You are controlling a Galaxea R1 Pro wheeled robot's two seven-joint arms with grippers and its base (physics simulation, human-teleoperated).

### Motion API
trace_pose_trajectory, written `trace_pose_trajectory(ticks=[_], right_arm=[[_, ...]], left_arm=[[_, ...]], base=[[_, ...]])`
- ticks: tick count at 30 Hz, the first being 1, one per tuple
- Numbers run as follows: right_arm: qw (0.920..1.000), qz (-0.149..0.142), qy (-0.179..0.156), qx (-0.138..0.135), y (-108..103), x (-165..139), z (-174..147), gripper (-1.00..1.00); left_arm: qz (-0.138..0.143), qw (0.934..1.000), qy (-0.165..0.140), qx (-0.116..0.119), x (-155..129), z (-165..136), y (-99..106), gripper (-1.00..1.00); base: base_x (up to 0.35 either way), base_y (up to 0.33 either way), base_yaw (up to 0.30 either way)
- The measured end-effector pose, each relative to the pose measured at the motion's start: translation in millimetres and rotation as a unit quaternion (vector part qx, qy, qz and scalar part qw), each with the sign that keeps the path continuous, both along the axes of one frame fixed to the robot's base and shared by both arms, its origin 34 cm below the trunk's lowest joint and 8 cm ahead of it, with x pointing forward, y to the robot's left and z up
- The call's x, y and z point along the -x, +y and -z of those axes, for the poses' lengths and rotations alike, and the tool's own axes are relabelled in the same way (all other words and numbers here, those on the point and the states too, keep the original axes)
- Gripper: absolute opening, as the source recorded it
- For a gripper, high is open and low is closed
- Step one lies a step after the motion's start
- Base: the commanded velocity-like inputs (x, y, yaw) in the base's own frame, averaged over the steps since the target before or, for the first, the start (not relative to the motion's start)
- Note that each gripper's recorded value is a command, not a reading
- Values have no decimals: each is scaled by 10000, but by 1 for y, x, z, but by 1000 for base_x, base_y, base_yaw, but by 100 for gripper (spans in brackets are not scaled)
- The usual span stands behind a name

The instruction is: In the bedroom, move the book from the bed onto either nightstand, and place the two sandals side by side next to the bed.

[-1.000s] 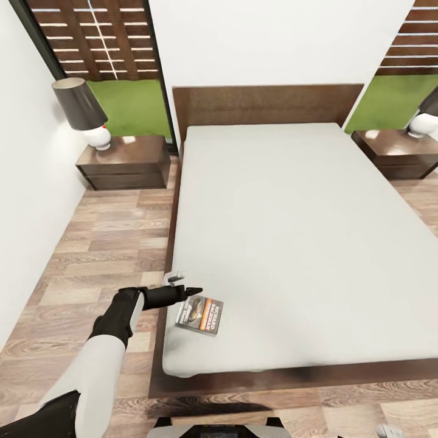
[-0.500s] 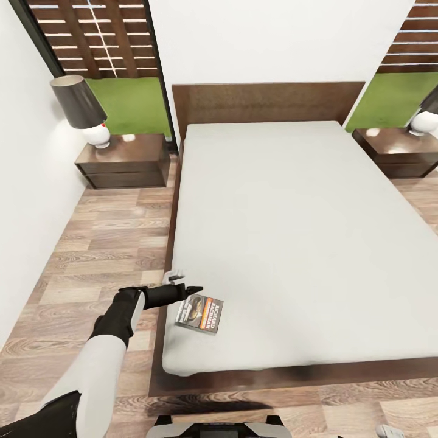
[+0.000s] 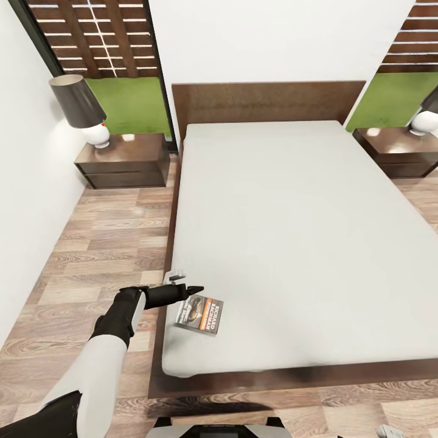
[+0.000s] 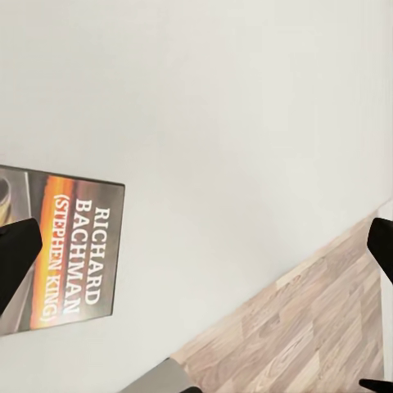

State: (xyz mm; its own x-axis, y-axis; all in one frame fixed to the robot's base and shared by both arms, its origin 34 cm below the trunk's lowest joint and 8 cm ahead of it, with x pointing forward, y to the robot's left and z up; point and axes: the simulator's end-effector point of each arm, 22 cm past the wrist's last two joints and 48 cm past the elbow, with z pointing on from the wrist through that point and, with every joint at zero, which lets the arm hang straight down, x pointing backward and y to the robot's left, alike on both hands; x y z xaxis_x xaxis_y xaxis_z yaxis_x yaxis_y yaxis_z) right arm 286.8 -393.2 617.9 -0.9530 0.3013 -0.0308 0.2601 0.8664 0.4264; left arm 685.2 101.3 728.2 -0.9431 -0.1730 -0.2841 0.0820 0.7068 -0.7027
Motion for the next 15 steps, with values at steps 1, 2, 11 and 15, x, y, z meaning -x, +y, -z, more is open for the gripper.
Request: trace_pose_trajectory(ticks=[1, 2, 11, 15], right_arm=[[10000, 0, 0, 0, 0, 0, 1, 100], [10000, 0, 0, 0, 0, -1, 1, 100], [10000, 1, -2, -1, 0, -4, 8, 100], [10000, 0, -3, -1, 0, -6, 11, 100]], left_arm=[[2, 10000, -1, 2, 0, 1, 0, 100], [3, 10000, -1, 3, -1, 1, 0, 100], [10, 10000, -4, 7, -4, 8, -1, 100], [8, 10000, -5, 11, -6, 11, -1, 100]], base=[[0, 0, 0], [0, 0, 0], [0, 0, 0], [0, 0, 0]])
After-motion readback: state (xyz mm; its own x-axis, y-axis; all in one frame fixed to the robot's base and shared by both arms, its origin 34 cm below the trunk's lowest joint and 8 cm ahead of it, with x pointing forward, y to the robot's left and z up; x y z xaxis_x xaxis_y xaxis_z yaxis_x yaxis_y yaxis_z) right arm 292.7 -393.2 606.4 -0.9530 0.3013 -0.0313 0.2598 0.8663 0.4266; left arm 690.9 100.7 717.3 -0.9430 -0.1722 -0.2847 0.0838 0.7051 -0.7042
